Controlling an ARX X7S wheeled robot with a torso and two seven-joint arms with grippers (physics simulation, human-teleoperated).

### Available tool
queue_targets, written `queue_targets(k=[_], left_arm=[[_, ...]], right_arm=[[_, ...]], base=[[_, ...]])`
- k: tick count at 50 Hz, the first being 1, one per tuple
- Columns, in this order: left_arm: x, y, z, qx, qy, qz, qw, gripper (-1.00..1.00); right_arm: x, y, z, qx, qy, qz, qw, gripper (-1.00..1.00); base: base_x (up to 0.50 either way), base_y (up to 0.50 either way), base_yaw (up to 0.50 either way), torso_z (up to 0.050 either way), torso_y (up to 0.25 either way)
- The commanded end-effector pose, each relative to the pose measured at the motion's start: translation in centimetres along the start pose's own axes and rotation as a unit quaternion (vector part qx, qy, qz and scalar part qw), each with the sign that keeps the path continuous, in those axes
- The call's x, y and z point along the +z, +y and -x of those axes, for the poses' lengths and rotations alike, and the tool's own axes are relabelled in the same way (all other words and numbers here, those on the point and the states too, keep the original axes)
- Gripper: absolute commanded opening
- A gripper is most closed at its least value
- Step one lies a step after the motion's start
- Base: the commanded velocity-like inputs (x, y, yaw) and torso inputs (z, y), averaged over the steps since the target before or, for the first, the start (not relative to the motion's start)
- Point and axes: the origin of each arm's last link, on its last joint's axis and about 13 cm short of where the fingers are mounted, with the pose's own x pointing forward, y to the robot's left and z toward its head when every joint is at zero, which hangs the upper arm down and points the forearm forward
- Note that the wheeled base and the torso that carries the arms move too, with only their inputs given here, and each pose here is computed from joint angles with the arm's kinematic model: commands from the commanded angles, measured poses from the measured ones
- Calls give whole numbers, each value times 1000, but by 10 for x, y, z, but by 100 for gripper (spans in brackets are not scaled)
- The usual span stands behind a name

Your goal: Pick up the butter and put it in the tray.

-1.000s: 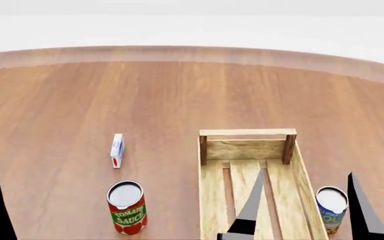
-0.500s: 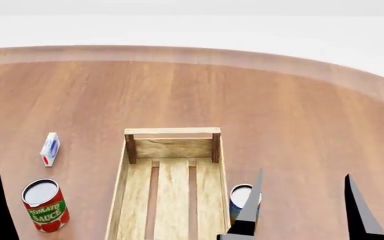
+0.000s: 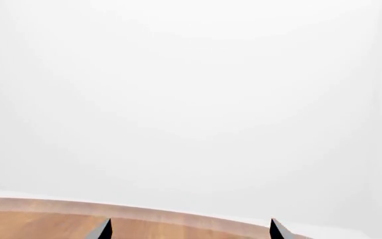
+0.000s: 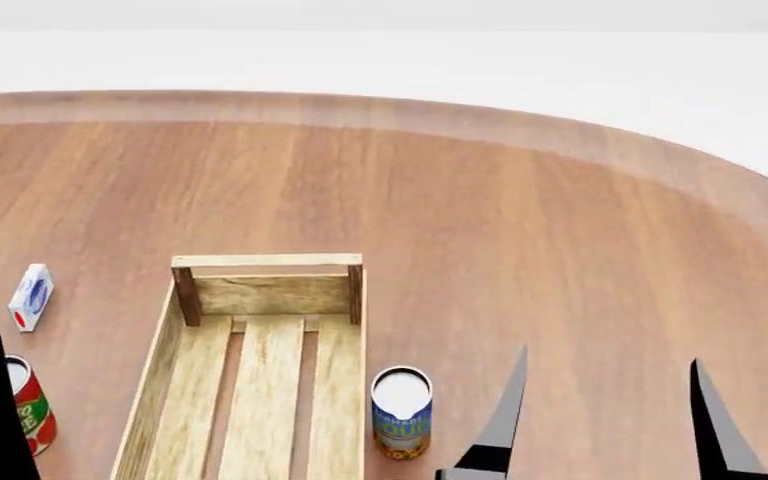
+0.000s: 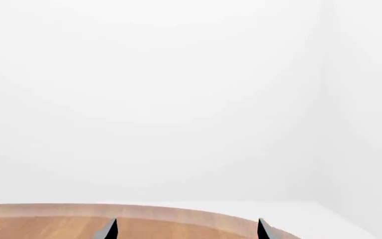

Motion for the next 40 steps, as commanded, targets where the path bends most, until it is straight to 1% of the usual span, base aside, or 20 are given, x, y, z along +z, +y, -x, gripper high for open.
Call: queue_targets(k=[1, 4, 5, 17, 29, 40], left_arm=[[1, 0, 1, -1, 2, 0, 1000, 100], [1, 0, 1, -1, 2, 1, 1000, 100], [1, 0, 1, -1, 2, 0, 1000, 100], [0, -1, 0, -2, 2, 0, 1000, 100], [1, -1, 0, -3, 2, 1, 1000, 100], [1, 0, -2, -1, 4, 2, 1000, 100]], right_arm=[[-1, -1, 3, 6, -3, 3, 1000, 100], [-1, 0, 3, 14, -3, 10, 1000, 100], [-1, 1, 3, 15, -2, 19, 1000, 100], [-1, 2, 2, 22, -5, 12, 1000, 100], [-1, 5, 3, 41, -7, 18, 999, 100], [-5, 6, 1, 45, -4, 22, 999, 100]], base=[[0, 0, 0, 0, 0], [0, 0, 171, 0, 0], [0, 0, 500, 0, 0], [0, 0, 500, 0, 0], [0, 0, 500, 0, 0], [0, 0, 500, 0, 0]])
